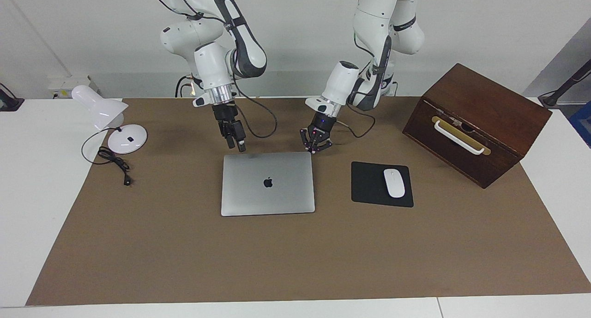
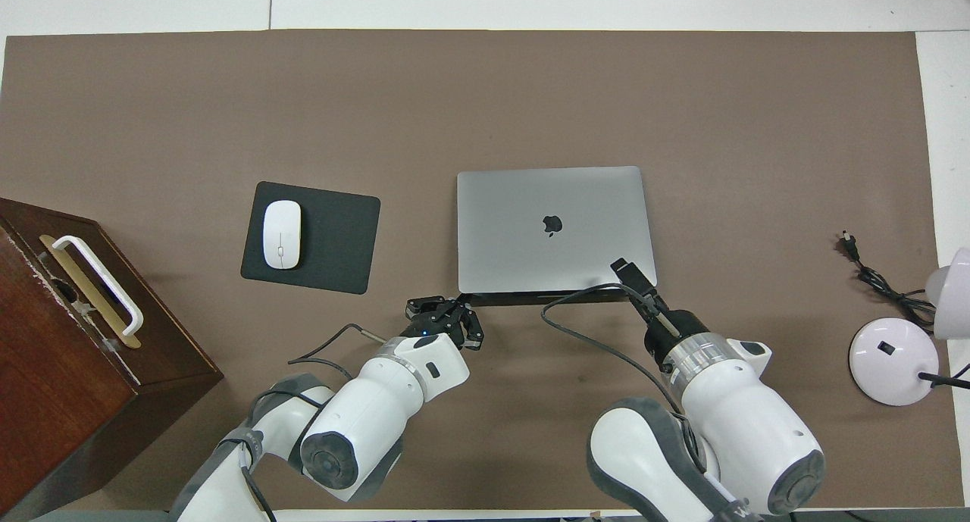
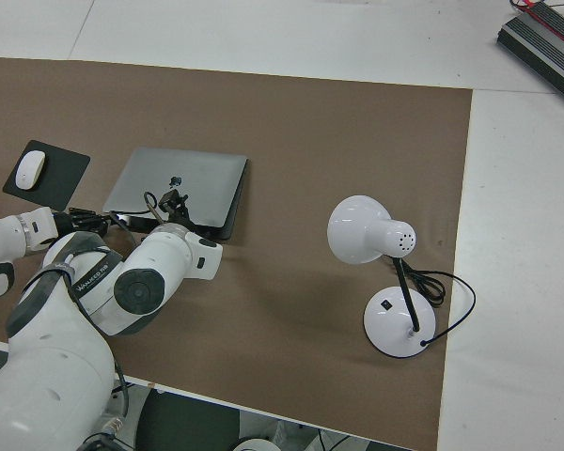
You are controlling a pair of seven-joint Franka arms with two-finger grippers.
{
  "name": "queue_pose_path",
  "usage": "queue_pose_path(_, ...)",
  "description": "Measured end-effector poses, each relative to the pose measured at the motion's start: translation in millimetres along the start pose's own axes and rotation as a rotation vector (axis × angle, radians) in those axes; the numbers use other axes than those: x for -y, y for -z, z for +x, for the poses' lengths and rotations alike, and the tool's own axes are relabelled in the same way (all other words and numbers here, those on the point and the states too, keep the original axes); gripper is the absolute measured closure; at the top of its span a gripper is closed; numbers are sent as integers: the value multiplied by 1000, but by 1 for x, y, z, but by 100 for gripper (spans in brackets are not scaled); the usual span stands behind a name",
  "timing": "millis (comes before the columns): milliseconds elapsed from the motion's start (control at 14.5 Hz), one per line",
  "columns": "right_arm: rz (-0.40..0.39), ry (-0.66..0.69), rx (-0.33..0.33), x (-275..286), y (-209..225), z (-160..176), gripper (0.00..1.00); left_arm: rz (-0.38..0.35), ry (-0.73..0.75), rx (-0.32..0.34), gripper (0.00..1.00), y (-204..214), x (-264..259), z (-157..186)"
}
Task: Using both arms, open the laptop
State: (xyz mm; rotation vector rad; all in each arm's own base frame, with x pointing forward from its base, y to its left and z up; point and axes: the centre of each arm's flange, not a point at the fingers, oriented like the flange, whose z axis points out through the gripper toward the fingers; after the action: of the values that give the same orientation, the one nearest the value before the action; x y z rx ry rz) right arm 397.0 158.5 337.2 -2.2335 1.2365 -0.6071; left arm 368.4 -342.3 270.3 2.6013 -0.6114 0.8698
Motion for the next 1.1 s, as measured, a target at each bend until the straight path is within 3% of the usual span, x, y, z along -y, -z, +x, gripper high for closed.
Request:
queue_pose_path(413,21,-124,21,14,-3,-1,0,-2,-4,-7,99,-6,-1,5)
queue_pose_path(1100,-1,-128,42,21,-26,-7,0,5,2,-12,99,-9,3,9)
